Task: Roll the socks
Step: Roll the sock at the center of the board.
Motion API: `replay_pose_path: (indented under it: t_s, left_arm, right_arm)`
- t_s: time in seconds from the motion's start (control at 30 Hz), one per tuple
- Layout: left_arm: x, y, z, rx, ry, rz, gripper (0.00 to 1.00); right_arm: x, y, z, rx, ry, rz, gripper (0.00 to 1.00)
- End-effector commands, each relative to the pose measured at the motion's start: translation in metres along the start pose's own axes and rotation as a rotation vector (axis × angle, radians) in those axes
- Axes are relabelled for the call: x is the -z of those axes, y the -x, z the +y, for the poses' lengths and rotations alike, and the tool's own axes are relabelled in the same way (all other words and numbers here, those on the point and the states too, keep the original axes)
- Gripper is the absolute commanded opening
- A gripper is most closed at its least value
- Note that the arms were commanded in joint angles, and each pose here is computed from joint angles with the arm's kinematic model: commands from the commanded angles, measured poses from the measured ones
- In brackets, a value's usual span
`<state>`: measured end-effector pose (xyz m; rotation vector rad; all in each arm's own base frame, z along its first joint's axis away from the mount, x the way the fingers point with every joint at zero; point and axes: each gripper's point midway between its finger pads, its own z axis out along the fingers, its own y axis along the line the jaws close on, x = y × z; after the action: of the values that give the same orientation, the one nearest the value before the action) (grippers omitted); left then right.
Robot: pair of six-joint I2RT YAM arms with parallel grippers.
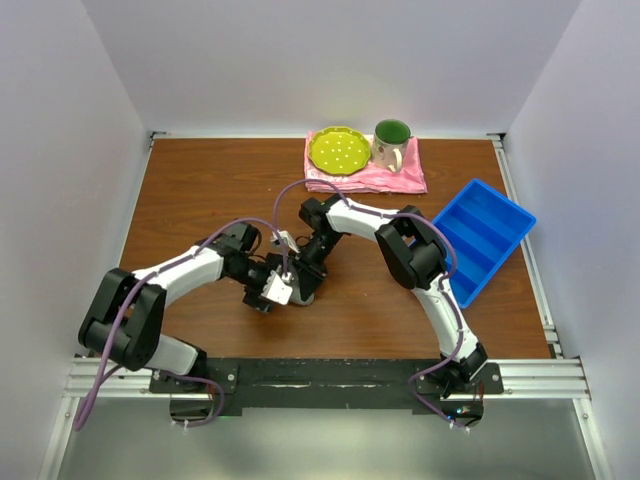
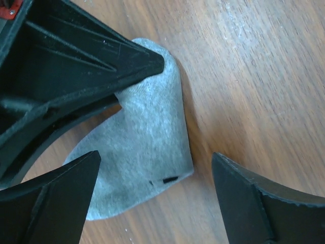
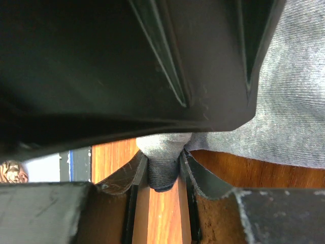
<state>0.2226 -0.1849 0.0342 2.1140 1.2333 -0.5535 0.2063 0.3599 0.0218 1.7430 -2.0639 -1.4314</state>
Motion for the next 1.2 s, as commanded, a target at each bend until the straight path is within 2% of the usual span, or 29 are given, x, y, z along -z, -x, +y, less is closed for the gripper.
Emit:
replay_pose_path:
  t_s: [0.0, 0.1, 0.3, 0.47, 0.5, 0.57, 0.67, 0.7, 0.73, 0.83, 0.87, 0.9, 1.0, 1.17]
  left_arm:
    - [-0.007, 0.000, 0.004, 0.041, -0.003, 0.015, 0.91]
    - [-0.011, -0.002, 0.002, 0.067, -0.025, 0.023, 0.84]
    - [-0.020, -0.002, -0.002, 0.073, -0.045, 0.025, 0.79]
    - [-0.027, 0.004, -0.006, 0.061, -0.071, 0.018, 0.66]
    - [-0.028, 0.005, -0.008, 0.060, -0.078, 0.018, 0.52]
    - [-0.031, 0.007, -0.011, 0.061, -0.097, 0.019, 0.39]
    - [-0.036, 0.005, -0.015, 0.068, -0.116, 0.044, 0.04]
    - [-0.037, 0.004, -0.018, 0.073, -0.121, 0.055, 0.00]
    - [-0.038, 0.003, -0.020, 0.074, -0.127, 0.057, 0.00]
    - [-0.036, 0.000, -0.024, 0.064, -0.126, 0.072, 0.00]
    - [-0.035, -0.001, -0.025, 0.055, -0.122, 0.079, 0.00]
    - [-0.034, -0.003, -0.027, 0.044, -0.114, 0.087, 0.00]
    - [-0.029, 0.000, -0.026, 0.006, -0.092, 0.088, 0.00]
    - [-0.024, 0.010, -0.016, -0.043, -0.067, 0.065, 0.00]
  right_arm:
    - [0.001, -0.008, -0.016, -0.005, -0.054, 0.042, 0.00]
    - [0.000, -0.008, -0.017, -0.005, -0.055, 0.041, 0.00]
    - [0.000, -0.009, -0.018, -0.010, -0.059, 0.046, 0.00]
    - [0.000, -0.008, -0.019, -0.008, -0.061, 0.043, 0.00]
    - [0.000, -0.008, -0.019, -0.010, -0.061, 0.044, 0.00]
    - [0.001, -0.006, -0.019, -0.006, -0.066, 0.040, 0.00]
    - [0.003, -0.002, -0.021, -0.002, -0.078, 0.035, 0.00]
    - [0.004, -0.001, -0.020, -0.001, -0.082, 0.036, 0.00]
    - [0.008, 0.003, -0.018, 0.005, -0.088, 0.033, 0.00]
    - [0.028, 0.016, -0.015, 0.023, -0.110, -0.002, 0.27]
    - [0.042, 0.020, -0.018, 0.020, -0.124, -0.032, 0.39]
    - [0.053, 0.031, -0.017, 0.034, -0.126, -0.071, 0.44]
    - [0.084, 0.048, -0.019, 0.037, -0.142, -0.144, 0.55]
    - [0.095, 0.067, -0.030, 0.012, -0.165, -0.188, 0.62]
